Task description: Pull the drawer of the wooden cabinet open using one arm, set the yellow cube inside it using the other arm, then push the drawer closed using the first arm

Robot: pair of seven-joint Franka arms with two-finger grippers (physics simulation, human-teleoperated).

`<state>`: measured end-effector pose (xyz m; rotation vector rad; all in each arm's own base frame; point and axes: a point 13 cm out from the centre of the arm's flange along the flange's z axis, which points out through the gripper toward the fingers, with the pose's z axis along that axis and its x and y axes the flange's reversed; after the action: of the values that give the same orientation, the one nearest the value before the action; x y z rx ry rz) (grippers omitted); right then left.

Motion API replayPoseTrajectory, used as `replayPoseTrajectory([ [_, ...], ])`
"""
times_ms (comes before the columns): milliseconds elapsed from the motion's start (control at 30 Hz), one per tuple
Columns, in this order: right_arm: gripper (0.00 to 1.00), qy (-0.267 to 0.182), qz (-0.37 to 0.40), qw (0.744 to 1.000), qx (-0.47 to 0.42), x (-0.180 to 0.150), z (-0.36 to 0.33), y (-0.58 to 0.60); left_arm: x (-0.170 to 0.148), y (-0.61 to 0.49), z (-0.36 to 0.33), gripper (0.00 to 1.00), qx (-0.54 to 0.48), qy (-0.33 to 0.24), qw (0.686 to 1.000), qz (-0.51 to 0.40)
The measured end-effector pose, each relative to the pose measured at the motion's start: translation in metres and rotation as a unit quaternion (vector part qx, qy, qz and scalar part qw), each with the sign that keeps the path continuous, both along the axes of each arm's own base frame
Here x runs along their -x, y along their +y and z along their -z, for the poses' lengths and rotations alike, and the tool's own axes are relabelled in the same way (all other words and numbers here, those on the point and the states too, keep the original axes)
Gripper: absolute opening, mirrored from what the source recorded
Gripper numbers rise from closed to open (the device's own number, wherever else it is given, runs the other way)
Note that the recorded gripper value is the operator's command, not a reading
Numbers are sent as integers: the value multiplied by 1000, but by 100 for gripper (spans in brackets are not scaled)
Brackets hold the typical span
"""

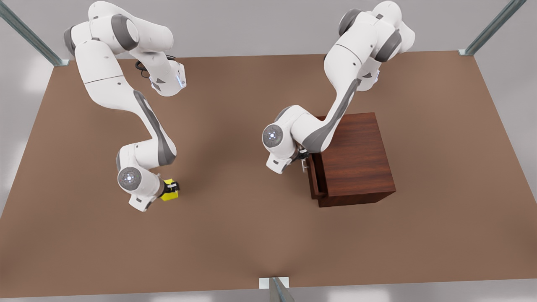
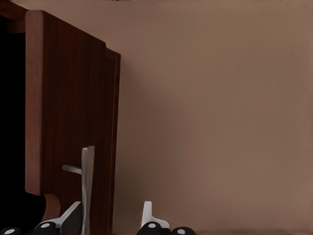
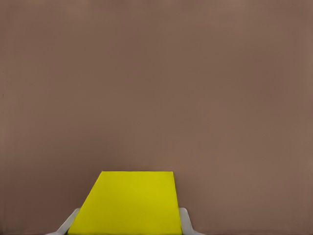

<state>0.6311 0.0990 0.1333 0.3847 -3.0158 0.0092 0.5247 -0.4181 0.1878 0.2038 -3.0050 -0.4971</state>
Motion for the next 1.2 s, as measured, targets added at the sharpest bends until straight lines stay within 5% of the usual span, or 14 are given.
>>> replayPoseTrajectory([
  [267,71,-81,-9,997,-15,-51,-96,26,2,-39,-8,68,24,-20,999,13],
  [300,71,-87,-12,996,-19,-55,-107,33,7,-55,-23,91,39,-24,999,19],
  [400,71,-91,-25,995,-32,-55,-125,65,0,-72,-138,99,104,-45,994,-6],
  [633,71,-100,-65,991,-64,-29,-192,205,-86,120,-200,99,134,2,979,-157],
  [667,71,-98,-66,991,-66,-24,-198,222,-95,145,-201,97,135,6,975,-178],
  [733,71,-99,-70,990,-75,-13,-210,265,-108,184,-202,41,149,15,963,-226],
  [767,71,-98,-70,990,-79,-8,-214,286,-112,193,-203,22,160,18,956,-247],
  [1200,71,-114,-10,987,-113,74,-180,500,-119,177,-208,21,167,9,889,-426],
])
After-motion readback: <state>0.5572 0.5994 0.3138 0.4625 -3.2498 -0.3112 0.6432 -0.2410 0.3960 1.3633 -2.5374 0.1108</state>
